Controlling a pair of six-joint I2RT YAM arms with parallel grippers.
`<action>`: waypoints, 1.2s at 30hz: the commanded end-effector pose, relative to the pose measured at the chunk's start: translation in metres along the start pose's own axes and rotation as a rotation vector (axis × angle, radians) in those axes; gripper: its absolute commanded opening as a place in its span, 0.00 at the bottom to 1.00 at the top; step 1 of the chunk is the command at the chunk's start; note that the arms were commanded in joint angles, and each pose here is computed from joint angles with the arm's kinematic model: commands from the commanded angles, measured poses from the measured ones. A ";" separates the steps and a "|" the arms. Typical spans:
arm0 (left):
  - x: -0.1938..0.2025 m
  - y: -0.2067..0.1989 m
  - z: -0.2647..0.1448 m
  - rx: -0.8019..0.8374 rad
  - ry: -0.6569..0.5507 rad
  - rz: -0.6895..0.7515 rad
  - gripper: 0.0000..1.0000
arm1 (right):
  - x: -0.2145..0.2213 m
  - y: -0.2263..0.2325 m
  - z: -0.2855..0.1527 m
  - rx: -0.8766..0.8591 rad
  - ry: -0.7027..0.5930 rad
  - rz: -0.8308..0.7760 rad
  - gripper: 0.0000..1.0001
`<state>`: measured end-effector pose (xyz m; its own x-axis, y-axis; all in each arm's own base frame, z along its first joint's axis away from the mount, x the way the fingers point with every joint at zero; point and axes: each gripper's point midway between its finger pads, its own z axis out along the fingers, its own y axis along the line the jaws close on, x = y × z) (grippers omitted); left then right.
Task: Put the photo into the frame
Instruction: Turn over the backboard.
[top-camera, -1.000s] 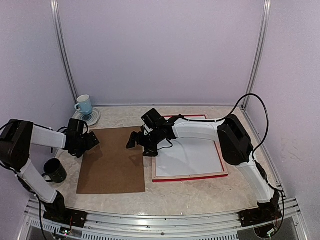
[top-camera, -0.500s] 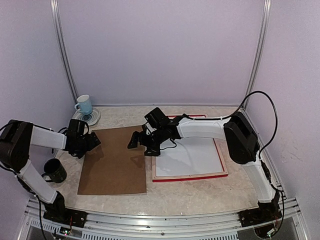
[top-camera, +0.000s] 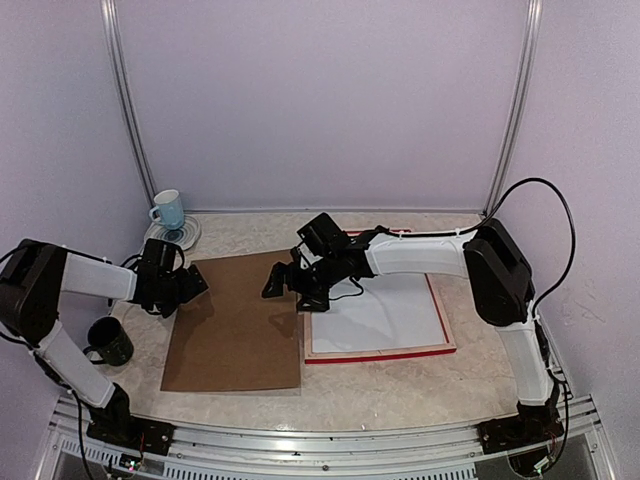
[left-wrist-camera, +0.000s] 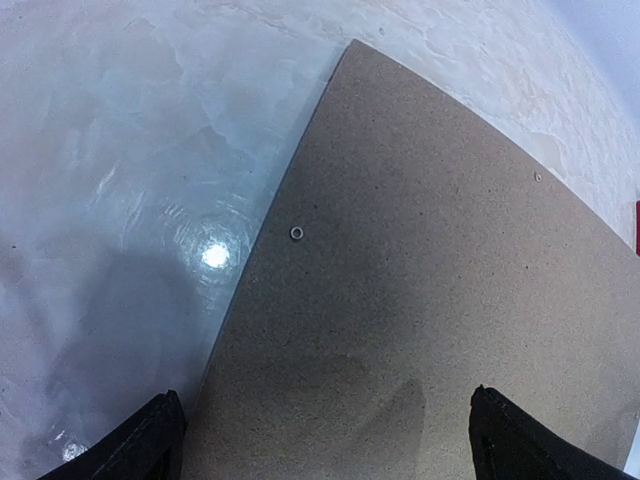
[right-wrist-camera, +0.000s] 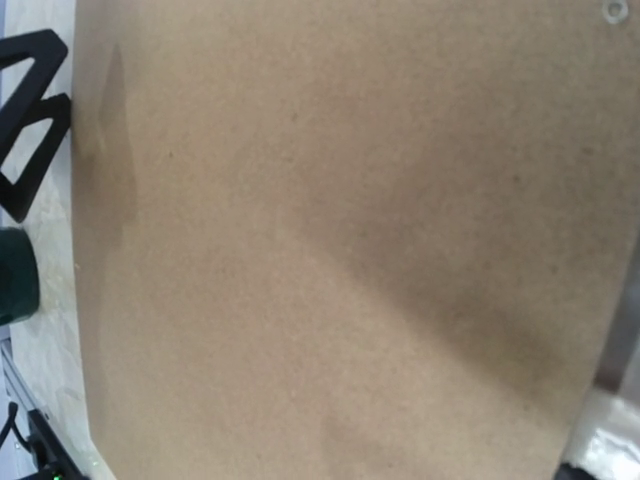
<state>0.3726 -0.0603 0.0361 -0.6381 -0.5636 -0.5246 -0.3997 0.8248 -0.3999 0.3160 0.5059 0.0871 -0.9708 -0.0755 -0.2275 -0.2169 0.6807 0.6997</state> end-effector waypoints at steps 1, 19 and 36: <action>0.017 -0.041 -0.008 0.154 0.053 0.002 0.97 | -0.015 0.041 -0.028 -0.123 -0.072 -0.076 0.99; 0.046 -0.088 -0.002 0.232 0.098 0.043 0.96 | -0.026 0.000 -0.068 -0.098 -0.150 -0.018 0.99; 0.063 -0.115 -0.003 0.301 0.136 0.073 0.96 | -0.040 -0.050 -0.085 -0.017 -0.183 0.048 0.99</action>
<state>0.3722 -0.1619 0.0405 -0.7252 -0.4837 -0.4900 -0.2193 0.8369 -0.5015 0.3504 0.4058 0.0808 -0.9682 0.0889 -0.2338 -0.0957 0.7319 0.6746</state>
